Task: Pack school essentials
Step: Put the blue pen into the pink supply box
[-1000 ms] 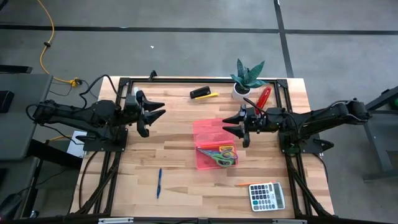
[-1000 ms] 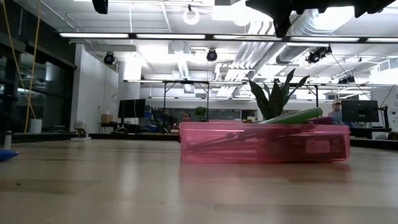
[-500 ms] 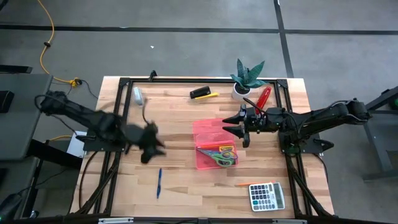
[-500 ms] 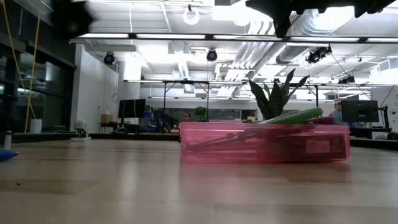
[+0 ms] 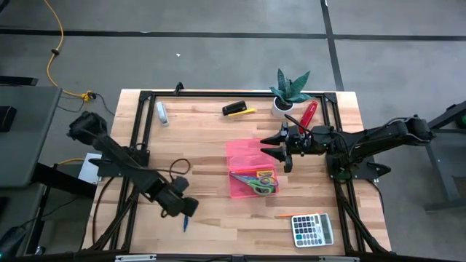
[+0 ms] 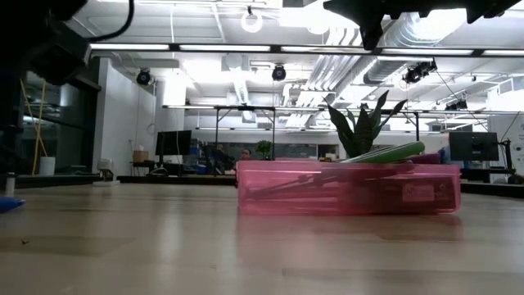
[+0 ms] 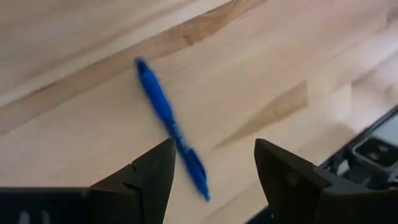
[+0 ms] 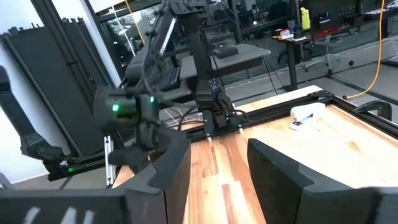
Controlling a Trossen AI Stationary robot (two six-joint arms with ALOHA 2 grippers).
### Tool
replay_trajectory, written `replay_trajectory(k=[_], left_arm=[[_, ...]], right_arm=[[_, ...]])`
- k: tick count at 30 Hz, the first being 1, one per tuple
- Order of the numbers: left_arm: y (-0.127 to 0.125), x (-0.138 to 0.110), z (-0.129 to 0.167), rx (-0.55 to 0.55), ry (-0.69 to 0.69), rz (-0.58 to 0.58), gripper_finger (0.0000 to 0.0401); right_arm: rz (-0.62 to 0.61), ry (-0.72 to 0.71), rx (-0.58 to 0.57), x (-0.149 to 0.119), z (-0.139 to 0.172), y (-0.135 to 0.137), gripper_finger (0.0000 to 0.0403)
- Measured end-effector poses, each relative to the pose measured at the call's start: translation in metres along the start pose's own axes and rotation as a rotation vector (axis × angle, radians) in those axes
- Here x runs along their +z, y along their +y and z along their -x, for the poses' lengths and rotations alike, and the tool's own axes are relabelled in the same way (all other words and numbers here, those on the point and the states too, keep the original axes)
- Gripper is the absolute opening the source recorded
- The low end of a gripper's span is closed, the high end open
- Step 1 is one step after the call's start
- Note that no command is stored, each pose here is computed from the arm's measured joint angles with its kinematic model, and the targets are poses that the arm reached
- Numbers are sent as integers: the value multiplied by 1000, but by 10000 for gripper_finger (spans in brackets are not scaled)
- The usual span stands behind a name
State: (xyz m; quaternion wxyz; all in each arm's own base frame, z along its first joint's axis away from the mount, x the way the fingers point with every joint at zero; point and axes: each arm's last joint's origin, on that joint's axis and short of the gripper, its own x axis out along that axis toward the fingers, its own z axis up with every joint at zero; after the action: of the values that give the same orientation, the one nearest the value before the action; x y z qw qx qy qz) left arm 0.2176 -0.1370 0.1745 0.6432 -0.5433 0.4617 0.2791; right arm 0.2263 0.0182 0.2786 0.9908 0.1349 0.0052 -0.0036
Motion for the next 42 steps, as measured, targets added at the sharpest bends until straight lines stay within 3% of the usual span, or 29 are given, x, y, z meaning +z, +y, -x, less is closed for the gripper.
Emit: replay_trajectory(k=[16, 20, 25, 30, 35, 42], left_arm=[[-3, -11, -52, 215, 13, 11, 196], [2, -12, -52, 258, -6, -9, 145], [7, -15, -50, 297, -40, -71, 28], [9, -14, -48, 312, -58, -134, 21], [16, 2, -27, 370, -154, -260, 6], [9, 39, 48, 200, -452, -420, 3]], right_arm=[[4, 26, -8, -2, 0, -1, 150], [6, 33, -10, -3, 0, -1, 150], [7, 38, -12, -4, 0, -1, 150], [8, 42, -13, -4, 0, -1, 150], [15, 43, -13, -4, 0, -1, 150], [7, 42, -13, -4, 0, -1, 150]])
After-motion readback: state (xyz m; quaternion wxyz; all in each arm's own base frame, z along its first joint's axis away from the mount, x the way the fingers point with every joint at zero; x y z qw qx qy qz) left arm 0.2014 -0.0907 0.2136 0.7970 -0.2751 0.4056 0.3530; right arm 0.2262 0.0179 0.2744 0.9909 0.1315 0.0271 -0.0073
